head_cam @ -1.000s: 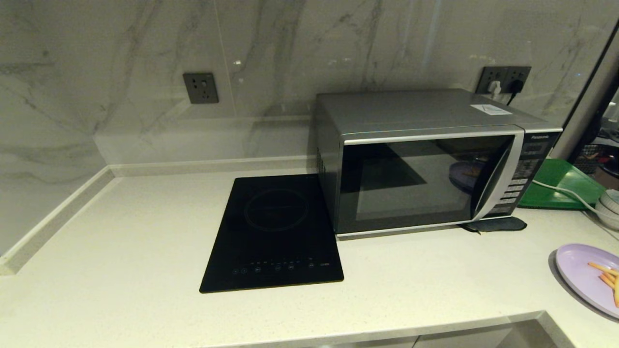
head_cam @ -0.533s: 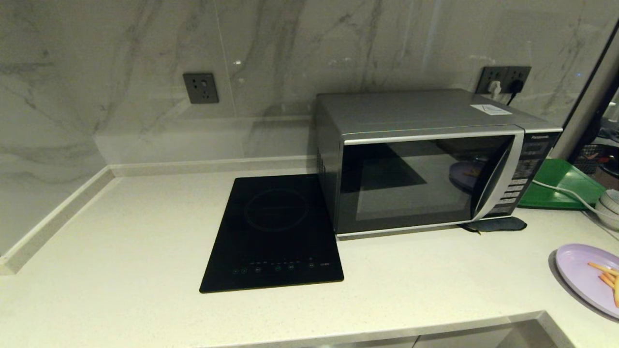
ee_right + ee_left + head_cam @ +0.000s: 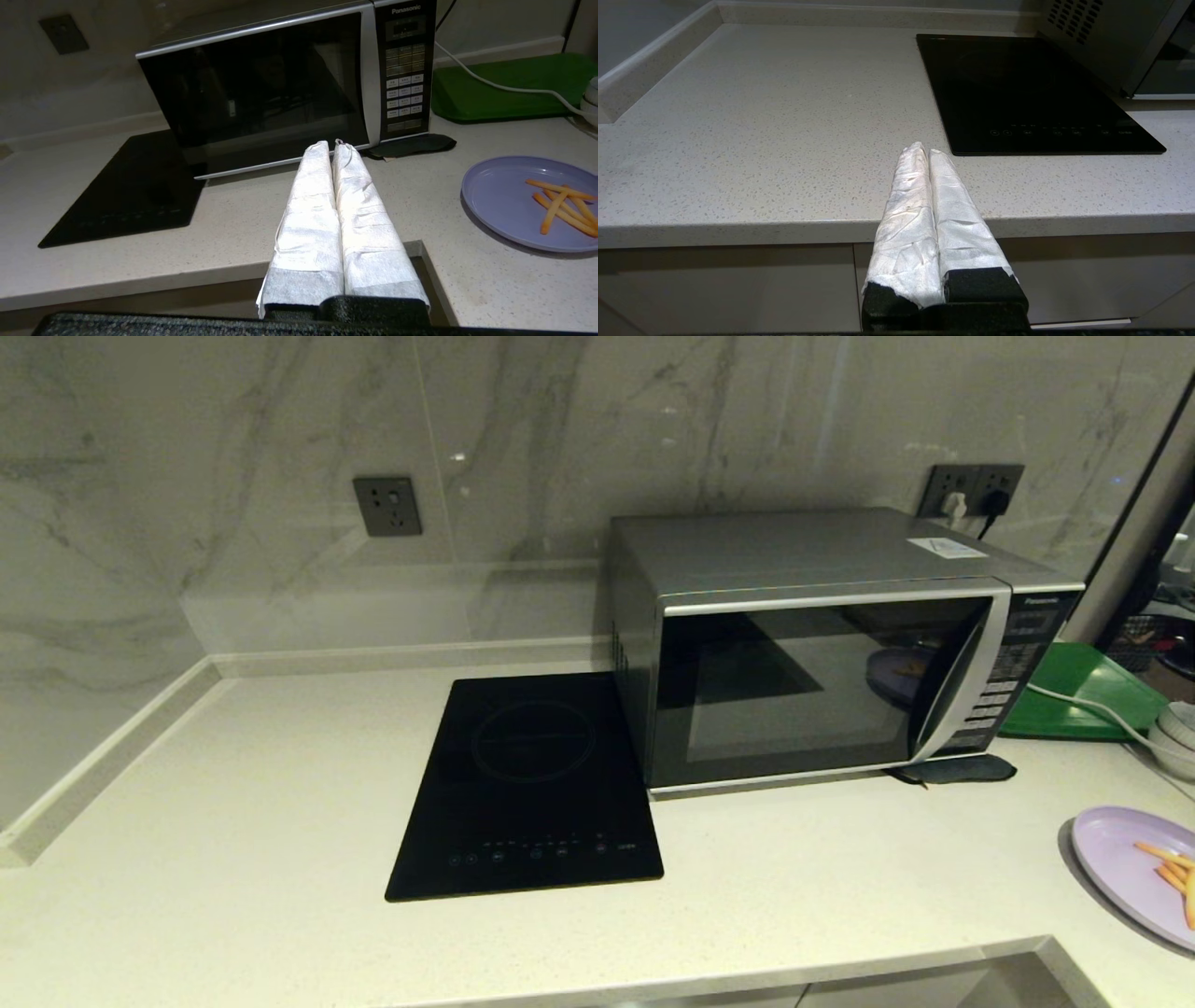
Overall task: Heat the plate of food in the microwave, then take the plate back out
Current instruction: Open the microwave oven
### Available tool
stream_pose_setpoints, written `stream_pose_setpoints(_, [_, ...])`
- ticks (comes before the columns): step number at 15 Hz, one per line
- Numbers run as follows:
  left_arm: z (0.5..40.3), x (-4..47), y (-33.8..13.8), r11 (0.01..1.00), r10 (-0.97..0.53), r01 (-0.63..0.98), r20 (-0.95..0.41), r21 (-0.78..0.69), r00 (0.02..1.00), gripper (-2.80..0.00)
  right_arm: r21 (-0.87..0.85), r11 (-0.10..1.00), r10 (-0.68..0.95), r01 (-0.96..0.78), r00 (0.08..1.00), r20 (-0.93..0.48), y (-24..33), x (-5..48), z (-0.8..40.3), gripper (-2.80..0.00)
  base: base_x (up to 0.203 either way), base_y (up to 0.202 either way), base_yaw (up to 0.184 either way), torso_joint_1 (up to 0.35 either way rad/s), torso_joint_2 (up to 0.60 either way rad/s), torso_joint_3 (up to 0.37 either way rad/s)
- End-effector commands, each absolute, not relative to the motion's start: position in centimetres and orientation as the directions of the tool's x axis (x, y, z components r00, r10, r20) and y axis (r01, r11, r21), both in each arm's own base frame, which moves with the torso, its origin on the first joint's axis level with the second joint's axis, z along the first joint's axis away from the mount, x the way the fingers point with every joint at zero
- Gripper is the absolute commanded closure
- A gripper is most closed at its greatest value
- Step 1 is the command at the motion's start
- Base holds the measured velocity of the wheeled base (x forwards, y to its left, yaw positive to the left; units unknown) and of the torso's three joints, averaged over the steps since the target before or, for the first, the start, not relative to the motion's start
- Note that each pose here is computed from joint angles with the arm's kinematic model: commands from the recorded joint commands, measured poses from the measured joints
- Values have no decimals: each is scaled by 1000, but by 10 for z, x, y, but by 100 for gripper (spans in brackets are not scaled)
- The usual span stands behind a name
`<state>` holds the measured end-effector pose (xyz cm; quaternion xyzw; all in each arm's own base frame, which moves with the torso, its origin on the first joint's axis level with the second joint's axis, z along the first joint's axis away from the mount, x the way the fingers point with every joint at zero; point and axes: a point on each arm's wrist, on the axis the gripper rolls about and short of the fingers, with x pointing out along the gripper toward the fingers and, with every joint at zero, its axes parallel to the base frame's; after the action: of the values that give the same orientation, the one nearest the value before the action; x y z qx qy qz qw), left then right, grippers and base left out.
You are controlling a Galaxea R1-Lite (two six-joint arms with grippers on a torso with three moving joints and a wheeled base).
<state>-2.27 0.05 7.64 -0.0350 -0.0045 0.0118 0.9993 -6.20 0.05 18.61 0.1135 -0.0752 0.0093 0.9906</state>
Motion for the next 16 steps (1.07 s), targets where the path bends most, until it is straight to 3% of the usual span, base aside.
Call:
stream_pose_setpoints(1, [76, -23, 0, 997, 25, -24, 8, -71, 1000, 0, 232, 973, -25, 14, 999, 42, 0, -38, 223, 0, 0, 0, 0, 0, 0, 0])
stream_pose_setpoints(5, [76, -23, 0, 997, 25, -24, 8, -71, 1000, 0, 161, 966, -190, 202, 978, -88, -4, 19, 268, 0, 0, 0, 0, 0, 0, 0])
stream_pose_setpoints(9, [76, -23, 0, 997, 25, -24, 8, -71, 1000, 0, 59, 939, -336, 339, 940, -62, -8, 85, 289, 0, 0, 0, 0, 0, 0, 0])
stream_pose_setpoints(15, [76, -23, 0, 997, 25, -24, 8, -71, 1000, 0, 28, 933, -356, 359, 930, -89, -8, 103, 283, 0, 0, 0, 0, 0, 0, 0])
stream_pose_setpoints(16, [76, -23, 0, 997, 25, -24, 8, -71, 1000, 0, 27, 936, -348, 352, 932, -99, -7, 106, 282, -280, 0, 0, 0, 0, 0, 0])
